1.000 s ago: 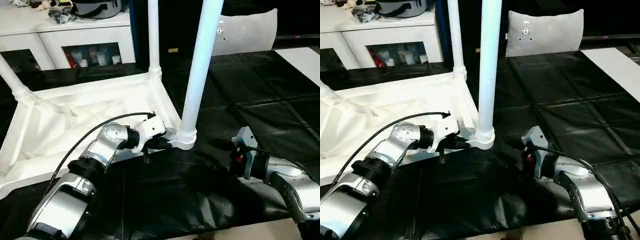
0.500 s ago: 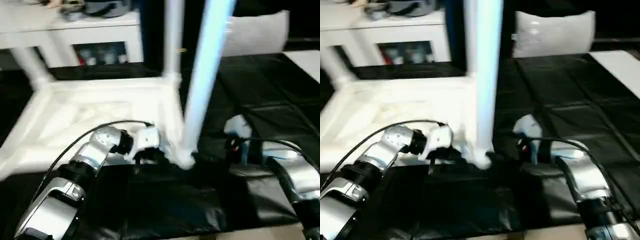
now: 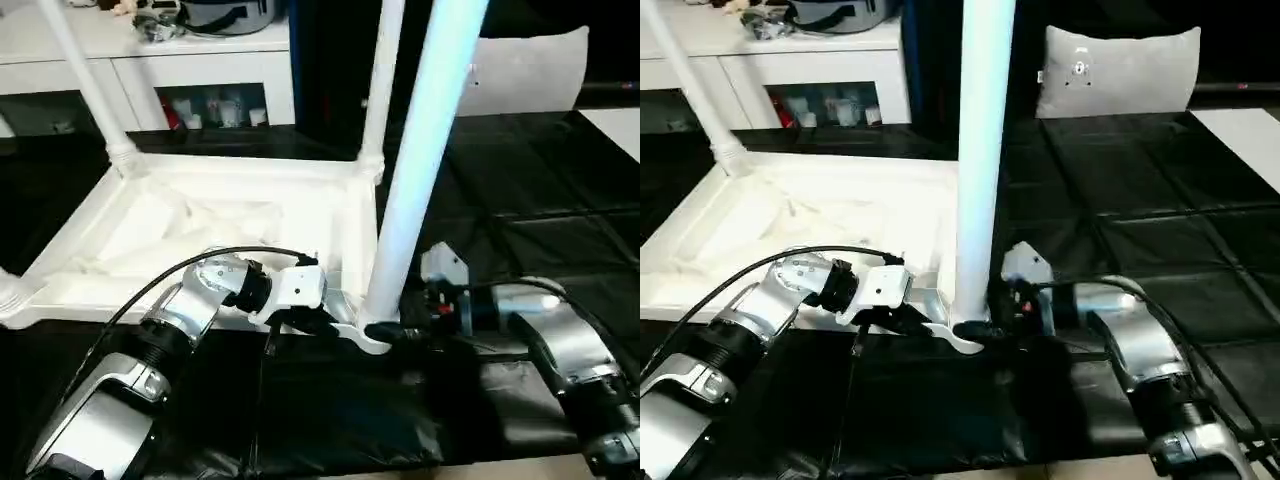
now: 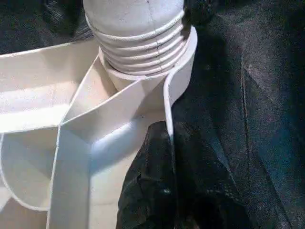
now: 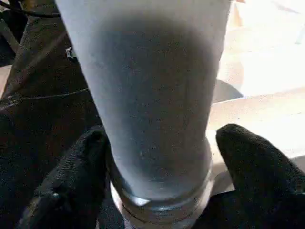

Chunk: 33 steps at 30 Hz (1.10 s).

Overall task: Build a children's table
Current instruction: Rotate leg to tighten

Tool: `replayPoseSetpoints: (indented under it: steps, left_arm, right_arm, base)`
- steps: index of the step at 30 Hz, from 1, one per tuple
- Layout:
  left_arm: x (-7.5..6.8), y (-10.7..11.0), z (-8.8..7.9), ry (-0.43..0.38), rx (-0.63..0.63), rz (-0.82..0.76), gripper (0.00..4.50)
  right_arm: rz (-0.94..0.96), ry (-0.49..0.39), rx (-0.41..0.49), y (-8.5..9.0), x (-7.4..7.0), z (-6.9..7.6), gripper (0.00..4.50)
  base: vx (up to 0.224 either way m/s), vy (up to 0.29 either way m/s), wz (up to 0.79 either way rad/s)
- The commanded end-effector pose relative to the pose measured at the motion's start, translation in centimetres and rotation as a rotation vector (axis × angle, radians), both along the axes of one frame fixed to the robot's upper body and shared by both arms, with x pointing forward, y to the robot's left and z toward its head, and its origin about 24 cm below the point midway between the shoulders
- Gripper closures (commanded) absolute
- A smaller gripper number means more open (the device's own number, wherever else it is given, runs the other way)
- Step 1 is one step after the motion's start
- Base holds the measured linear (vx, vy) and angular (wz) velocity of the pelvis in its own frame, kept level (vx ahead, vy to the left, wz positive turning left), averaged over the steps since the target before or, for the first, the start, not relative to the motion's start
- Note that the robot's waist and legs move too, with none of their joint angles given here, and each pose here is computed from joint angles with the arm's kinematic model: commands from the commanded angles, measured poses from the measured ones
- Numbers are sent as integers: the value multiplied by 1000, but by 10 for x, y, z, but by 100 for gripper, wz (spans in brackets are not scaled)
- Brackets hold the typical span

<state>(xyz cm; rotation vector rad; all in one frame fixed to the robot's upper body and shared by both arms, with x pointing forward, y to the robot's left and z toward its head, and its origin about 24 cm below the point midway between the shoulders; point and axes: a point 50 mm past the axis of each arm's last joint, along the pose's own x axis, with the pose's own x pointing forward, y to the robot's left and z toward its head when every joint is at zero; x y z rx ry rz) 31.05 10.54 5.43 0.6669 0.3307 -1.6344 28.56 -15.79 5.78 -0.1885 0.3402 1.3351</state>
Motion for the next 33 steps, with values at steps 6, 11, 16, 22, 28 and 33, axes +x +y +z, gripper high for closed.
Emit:
replayPoseSetpoints:
  steps: [6,11,16,22,28,33]
  left_arm:
    - [-4,-6,4,-13,27,-82,450]
    - [3,-7,1,-5,-25,94,450]
    - [10,-14,-2,55,-81,305,450]
    - [19,-47,3,80,-177,572,450]
    - [17,-65,9,26,-196,589,450]
    - [20,-58,11,-16,-175,587,450]
  right_arm:
    - [10,16,24,2,2,1,155]
    - [-57,48,125,11,-1,-1,177]
    - [-306,48,110,24,8,-14,180]
    - [-664,68,99,37,32,-23,180]
    - [-745,42,43,39,36,-26,125]
    - [-742,18,94,35,33,-21,72]
  base:
    - [0,0,0]
    - [0,0,0]
    - [0,0,0]
    - [0,0,0]
    - [0,0,0]
    - [0,0,0]
